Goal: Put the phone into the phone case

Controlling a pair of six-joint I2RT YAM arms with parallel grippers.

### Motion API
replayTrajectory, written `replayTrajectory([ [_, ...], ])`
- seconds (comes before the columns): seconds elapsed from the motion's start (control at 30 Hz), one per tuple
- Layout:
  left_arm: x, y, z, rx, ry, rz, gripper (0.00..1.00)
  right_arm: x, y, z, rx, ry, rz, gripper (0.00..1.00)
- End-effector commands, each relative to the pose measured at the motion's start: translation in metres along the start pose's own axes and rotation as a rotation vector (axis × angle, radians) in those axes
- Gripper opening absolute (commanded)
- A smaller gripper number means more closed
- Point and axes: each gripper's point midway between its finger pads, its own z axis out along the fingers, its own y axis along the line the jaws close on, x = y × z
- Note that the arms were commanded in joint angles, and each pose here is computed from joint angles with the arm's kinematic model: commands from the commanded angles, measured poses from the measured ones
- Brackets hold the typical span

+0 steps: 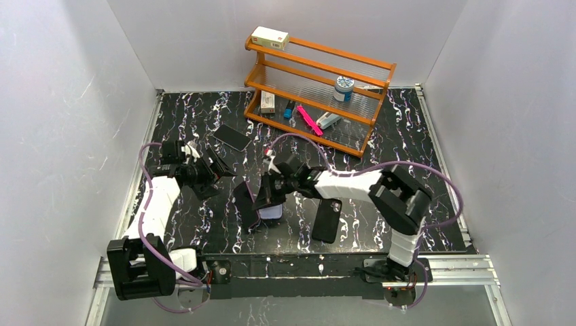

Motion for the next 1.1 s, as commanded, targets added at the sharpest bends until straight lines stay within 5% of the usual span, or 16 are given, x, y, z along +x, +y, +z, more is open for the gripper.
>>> replayTrajectory([
  [0.0, 0.015, -0.003, -0.010, 0.013, 0.028, -0.005, 0.96, -0.042, 0.029, -0.050, -0.103, -0.152, -0.033, 0.01],
  [0.37, 0.036, -0.005, 0.030, 0.047, 0.137, 0.038, 0.79, -0.058, 0.000, -0.101, 0.011, -0.289, 0.080, 0.01],
  [1.07, 0.067, -0.016, 0.088, 0.166, 0.174, 0.026, 0.65, -0.035, -0.065, -0.058, 0.075, -0.190, 0.257, 0.01],
])
